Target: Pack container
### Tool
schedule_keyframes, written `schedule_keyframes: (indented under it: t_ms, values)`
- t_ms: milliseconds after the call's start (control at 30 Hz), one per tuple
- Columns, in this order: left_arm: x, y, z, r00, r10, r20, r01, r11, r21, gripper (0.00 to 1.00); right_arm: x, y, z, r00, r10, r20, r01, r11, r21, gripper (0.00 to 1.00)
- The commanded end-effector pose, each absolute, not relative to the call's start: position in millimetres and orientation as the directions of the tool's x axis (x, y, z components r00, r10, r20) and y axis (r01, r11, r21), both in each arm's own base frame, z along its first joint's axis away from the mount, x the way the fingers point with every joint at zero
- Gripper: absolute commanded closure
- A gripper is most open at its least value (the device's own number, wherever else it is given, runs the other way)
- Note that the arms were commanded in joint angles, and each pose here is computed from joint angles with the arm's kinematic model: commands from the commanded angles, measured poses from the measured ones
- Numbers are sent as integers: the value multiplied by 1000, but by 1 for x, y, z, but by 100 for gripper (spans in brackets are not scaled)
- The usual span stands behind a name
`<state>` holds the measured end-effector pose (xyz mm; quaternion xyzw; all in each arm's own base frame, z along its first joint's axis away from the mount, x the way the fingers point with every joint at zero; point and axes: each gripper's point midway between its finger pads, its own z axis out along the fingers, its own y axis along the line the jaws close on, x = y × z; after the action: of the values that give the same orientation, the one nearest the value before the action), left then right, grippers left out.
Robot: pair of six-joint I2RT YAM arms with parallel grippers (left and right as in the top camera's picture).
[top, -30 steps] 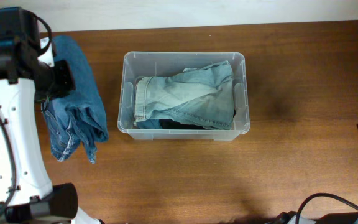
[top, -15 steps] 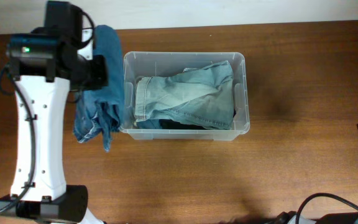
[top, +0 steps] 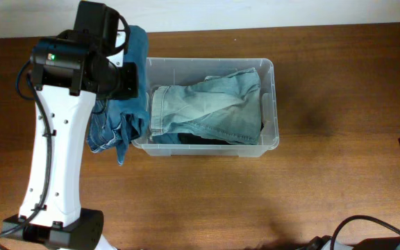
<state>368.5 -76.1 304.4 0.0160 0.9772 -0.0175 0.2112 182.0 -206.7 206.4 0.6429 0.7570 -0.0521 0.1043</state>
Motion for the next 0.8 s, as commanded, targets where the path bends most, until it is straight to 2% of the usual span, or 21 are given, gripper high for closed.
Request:
schedule_keyframes:
  t_ms: [0, 367, 633, 767]
  values:
    - [370, -94, 324, -876, 1, -481, 43, 996, -77, 99, 180, -207, 206, -141, 964, -225, 986, 156, 51, 1]
    - [372, -154, 328, -856, -45, -514, 54, 983, -176, 99, 180, -207, 206, -141, 964, -225, 986, 156, 52, 2]
    - [390, -196, 304, -865, -23, -501, 87, 977, -195, 99, 180, -207, 206, -141, 964, -225, 986, 156, 52, 2]
    - [397, -221, 289, -875, -72, -479, 49, 970, -237, 99, 180, -207, 206, -141, 964, -225, 986, 156, 52, 1]
